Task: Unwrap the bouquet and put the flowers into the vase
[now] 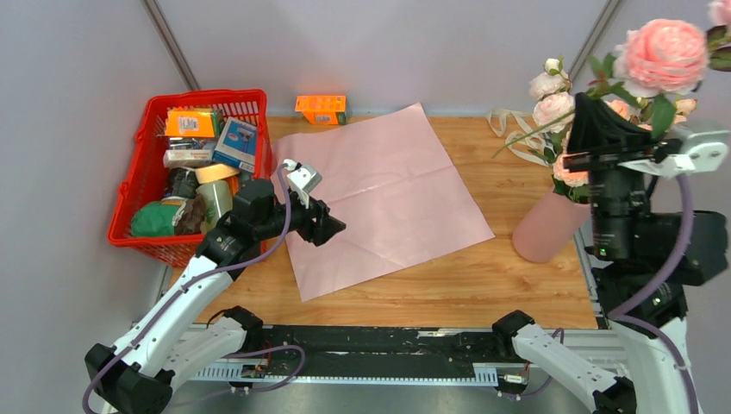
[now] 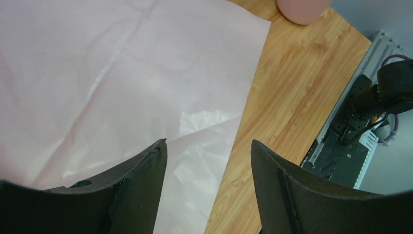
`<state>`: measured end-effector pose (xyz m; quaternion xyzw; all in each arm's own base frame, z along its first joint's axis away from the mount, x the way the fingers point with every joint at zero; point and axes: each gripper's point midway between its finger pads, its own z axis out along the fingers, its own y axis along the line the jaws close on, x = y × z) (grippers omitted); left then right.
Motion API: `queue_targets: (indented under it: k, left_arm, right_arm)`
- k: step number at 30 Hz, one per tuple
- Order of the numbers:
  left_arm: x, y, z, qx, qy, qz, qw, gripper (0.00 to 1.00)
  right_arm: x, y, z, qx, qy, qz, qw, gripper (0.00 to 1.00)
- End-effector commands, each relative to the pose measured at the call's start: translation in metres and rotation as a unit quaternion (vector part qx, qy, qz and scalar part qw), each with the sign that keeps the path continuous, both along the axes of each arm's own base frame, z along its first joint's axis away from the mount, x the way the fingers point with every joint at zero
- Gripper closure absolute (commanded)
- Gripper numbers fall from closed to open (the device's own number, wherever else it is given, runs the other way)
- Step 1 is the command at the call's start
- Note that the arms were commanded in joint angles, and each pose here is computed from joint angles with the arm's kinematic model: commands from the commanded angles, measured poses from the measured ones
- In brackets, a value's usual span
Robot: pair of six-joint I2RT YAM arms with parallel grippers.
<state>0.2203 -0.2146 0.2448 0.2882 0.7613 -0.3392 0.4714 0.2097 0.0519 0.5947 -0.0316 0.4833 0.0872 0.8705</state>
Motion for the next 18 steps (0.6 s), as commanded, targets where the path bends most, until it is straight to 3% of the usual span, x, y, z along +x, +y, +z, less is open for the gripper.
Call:
queue_targets:
  k: [1, 18]
  left_arm:
    - [0.002, -0.001, 0.021, -0.009, -0.028, -0.002, 1.0, 0.28]
    - [0.004, -0.002, 0.02, -0.01, -0.026, -0.003, 1.0, 0.26]
  right_arm:
    - [-0.011, -0.054, -0.003, -0.051, 0.048, -0.142, 0.987, 1.0]
    - [-0.046, -0.11, -0.013, -0.101, 0.116, -0.258, 0.954, 1.0]
